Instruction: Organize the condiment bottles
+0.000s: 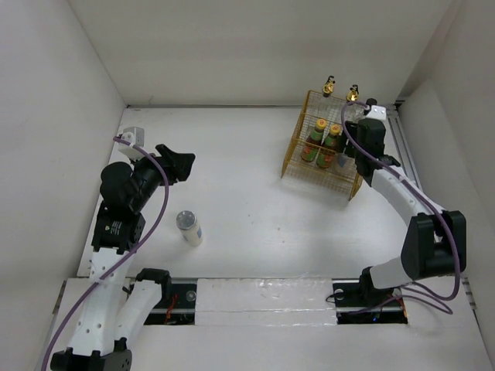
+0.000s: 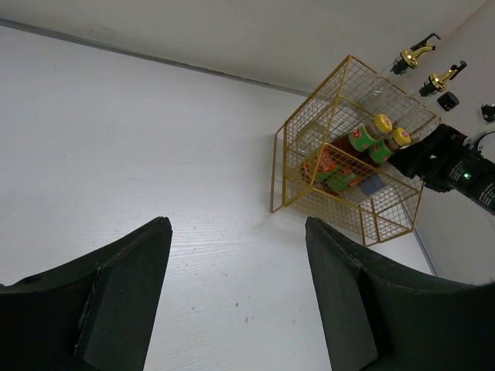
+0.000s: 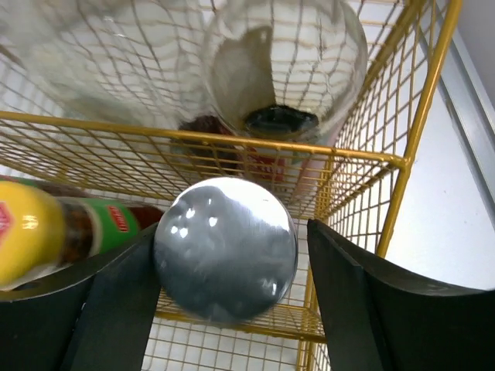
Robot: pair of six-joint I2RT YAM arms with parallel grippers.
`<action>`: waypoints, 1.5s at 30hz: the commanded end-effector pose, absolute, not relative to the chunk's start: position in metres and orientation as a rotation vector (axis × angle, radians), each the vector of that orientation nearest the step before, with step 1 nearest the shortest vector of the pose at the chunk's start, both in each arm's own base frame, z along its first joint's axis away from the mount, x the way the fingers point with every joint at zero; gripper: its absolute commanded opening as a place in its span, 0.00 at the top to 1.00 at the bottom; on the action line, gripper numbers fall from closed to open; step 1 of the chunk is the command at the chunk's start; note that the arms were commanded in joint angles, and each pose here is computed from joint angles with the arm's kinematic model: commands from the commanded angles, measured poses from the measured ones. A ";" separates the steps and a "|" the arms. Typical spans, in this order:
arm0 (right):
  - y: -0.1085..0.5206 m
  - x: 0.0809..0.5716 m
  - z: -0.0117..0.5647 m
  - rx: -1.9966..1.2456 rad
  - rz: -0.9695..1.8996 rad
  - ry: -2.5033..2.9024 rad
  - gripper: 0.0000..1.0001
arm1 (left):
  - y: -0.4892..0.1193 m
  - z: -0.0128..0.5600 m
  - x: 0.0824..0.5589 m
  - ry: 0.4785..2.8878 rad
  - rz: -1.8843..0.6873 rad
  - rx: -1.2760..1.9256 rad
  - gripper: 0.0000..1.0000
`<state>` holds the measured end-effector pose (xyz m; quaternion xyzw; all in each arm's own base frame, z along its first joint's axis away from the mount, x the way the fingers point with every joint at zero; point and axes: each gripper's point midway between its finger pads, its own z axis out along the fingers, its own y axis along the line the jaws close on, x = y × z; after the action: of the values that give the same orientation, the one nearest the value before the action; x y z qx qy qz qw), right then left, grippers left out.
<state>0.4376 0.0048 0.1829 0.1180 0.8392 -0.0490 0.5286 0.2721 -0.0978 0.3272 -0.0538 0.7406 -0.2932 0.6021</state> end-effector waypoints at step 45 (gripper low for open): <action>0.564 0.205 0.183 -1.073 0.921 1.551 0.16 | -0.061 0.354 0.270 1.586 -0.524 -0.266 0.01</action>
<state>0.2051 0.5474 0.1484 -0.4618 0.6675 0.3485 0.4687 0.2727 -0.0655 0.3326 -0.1163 0.7274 -0.2307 0.6357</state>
